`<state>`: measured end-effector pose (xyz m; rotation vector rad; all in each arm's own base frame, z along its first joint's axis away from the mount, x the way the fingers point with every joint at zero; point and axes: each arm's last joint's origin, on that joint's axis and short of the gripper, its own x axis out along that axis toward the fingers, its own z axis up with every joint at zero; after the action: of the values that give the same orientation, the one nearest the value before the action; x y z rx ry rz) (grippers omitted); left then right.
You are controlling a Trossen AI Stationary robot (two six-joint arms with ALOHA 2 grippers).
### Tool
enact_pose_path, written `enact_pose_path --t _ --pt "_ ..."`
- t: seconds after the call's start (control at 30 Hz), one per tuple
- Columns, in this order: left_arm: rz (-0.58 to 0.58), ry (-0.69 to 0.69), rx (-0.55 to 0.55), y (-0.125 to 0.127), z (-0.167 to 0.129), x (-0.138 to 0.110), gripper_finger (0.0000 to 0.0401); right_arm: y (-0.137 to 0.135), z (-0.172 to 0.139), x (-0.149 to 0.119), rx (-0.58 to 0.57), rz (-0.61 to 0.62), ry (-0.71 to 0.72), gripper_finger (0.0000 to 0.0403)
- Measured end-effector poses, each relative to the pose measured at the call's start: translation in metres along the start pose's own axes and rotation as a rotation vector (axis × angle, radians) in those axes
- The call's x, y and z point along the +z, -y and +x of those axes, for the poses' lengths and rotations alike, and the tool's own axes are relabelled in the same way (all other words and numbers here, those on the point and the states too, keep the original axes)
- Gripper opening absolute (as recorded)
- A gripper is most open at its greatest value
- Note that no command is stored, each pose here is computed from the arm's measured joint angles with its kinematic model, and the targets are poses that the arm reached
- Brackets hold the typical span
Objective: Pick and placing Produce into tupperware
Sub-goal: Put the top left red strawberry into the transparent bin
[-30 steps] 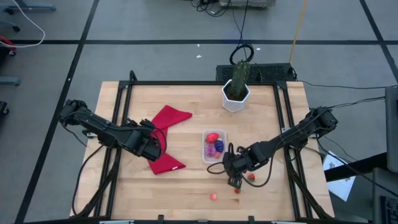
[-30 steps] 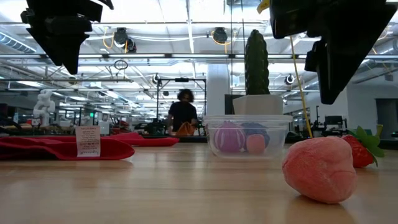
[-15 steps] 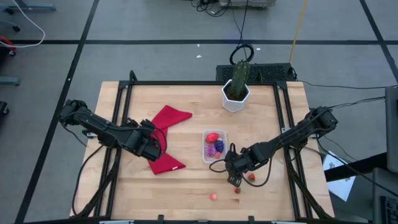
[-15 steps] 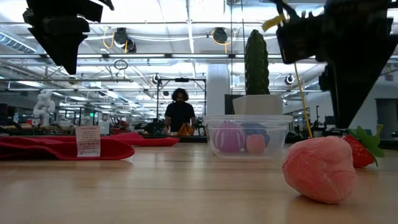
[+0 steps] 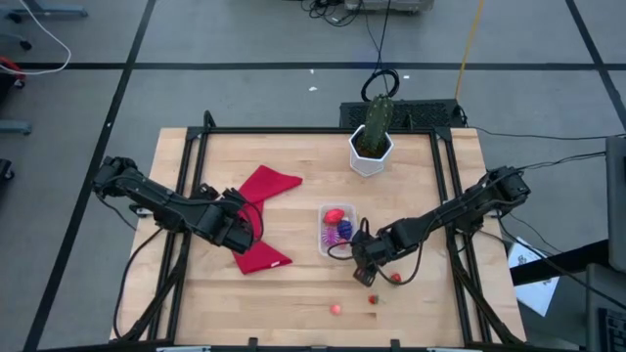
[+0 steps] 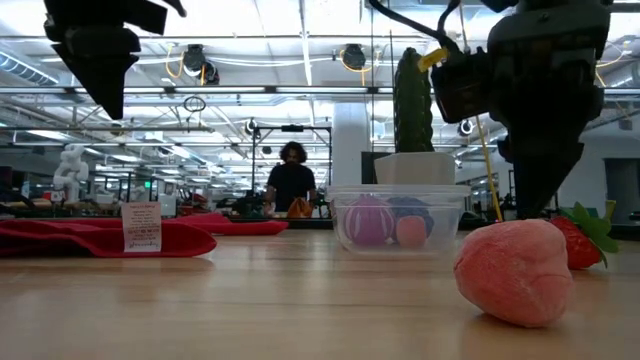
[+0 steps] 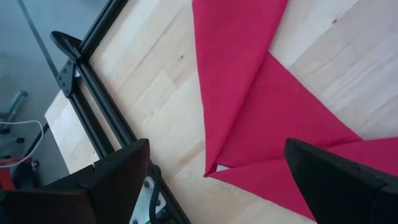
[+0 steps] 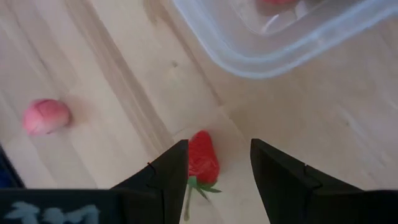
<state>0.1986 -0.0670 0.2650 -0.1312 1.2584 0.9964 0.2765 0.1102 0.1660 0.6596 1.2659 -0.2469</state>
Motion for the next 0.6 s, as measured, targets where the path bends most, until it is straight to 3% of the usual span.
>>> enact_pose_path --t 0.6 --pt "0.006 0.005 0.002 -0.0001 0.0 0.0001 0.0379 -0.001 0.0001 -0.0024 0.027 -0.048 -0.047 0.0165"
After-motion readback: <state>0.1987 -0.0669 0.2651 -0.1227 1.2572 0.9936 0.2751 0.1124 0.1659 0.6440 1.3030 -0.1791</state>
